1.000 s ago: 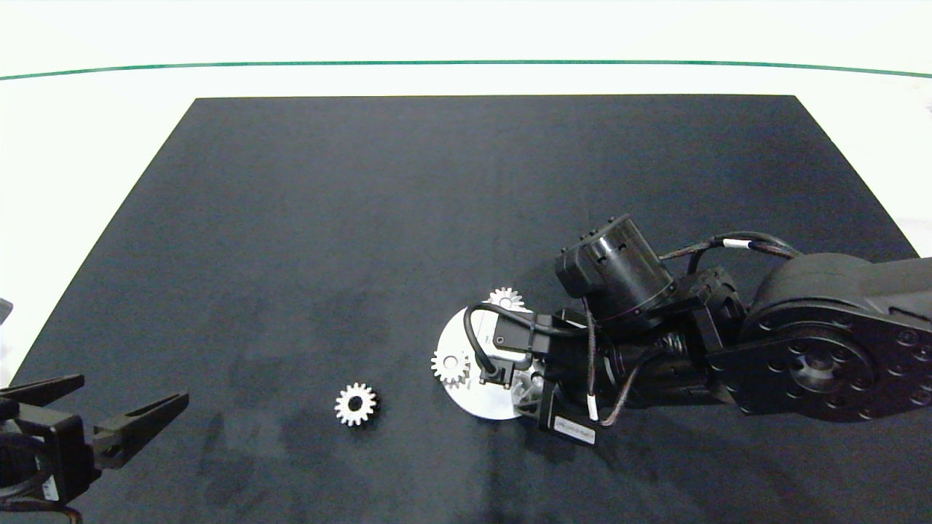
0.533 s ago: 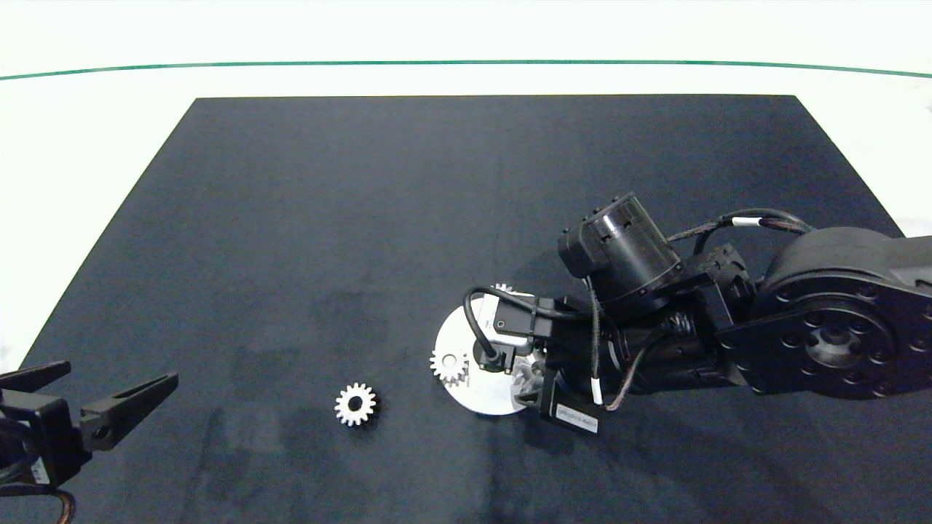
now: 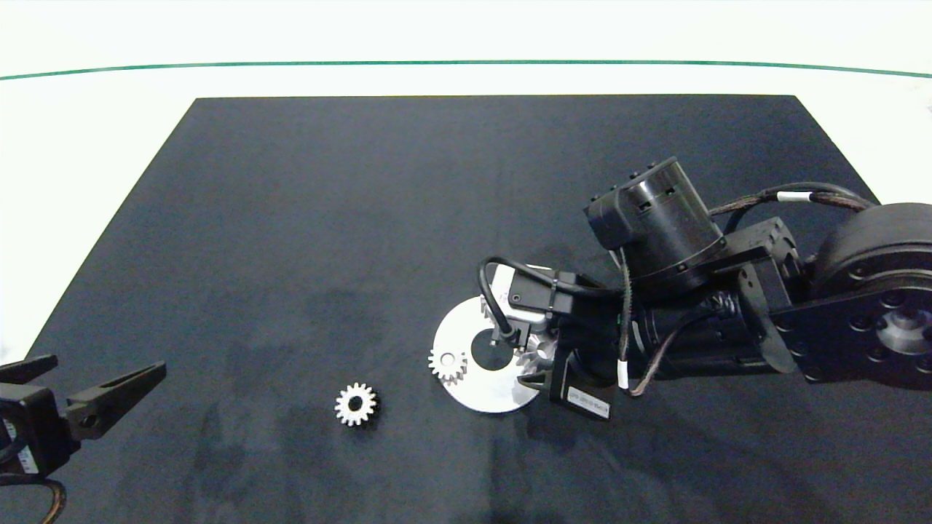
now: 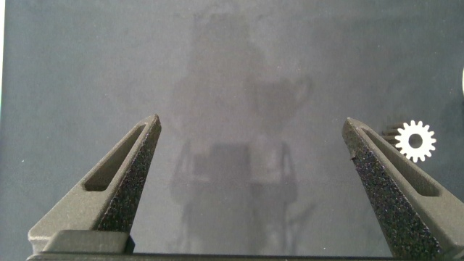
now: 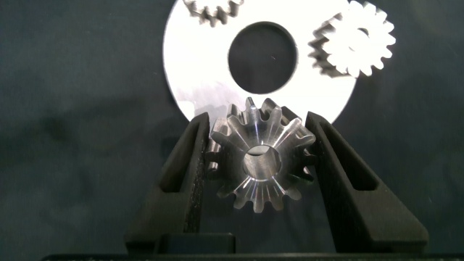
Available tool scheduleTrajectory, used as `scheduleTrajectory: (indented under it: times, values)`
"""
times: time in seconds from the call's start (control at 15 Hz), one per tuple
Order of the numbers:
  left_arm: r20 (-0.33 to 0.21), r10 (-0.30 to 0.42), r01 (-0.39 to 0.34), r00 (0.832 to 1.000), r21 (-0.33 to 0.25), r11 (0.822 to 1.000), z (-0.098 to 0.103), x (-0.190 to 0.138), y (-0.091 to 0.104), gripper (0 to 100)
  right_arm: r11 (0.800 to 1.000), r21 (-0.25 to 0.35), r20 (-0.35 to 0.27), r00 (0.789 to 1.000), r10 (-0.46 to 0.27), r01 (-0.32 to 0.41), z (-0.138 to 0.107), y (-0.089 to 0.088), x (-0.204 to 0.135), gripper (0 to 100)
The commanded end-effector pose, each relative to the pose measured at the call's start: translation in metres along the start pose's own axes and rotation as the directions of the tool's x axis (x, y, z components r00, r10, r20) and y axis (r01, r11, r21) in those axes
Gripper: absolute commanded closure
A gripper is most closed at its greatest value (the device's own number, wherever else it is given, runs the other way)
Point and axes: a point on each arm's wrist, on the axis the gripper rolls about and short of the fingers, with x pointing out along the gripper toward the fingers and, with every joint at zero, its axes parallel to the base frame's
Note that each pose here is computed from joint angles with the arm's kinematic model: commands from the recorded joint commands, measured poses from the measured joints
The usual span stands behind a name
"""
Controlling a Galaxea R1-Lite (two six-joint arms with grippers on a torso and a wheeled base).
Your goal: Remove an incorrectly installed larger gear and replace it with the correct smaller gear
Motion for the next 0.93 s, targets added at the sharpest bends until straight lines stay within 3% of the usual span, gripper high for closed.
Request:
scheduleTrajectory:
  times: [0.07, 0.27, 0.4, 0.53, 0.8, 0.93]
  values:
    - [-0.001, 0.003, -0.003, 1.0, 0.0, 1.0, 0.0, 0.0, 0.0, 0, 0.993, 0.091, -0.007, 0.997, -0.076, 0.076, -0.008, -0.015, -0.017, 72]
    - [0.001, 0.003, -0.003, 1.0, 0.007, 1.0, 0.0, 0.0, 0.0, 0, 0.955, 0.225, -0.079, 0.98, -0.18, 0.194, -0.026, -0.037, -0.027, 72]
    - [-0.009, 0.004, -0.004, 1.0, 0.008, 1.0, -0.001, 0.0, 0.0, 0, 0.929, 0.296, -0.116, 0.973, -0.198, 0.224, -0.039, -0.045, -0.029, 72]
    - [-0.019, 0.001, -0.001, 1.0, 0.013, 1.0, -0.002, 0.003, 0.0, 0, 0.906, 0.344, -0.184, 0.964, -0.194, 0.248, -0.06, -0.05, -0.024, 72]
    - [-0.036, 0.003, -0.001, 0.999, 0.04, 0.999, -0.002, 0.007, 0.0, 0, 0.849, 0.449, -0.248, 0.952, -0.179, 0.277, -0.082, -0.054, -0.018, 72]
    - [-0.041, 0.001, 0.0, 0.999, 0.042, 0.999, -0.003, 0.008, 0.0, 0, 0.844, 0.459, -0.258, 0.95, -0.174, 0.279, -0.086, -0.053, -0.018, 72]
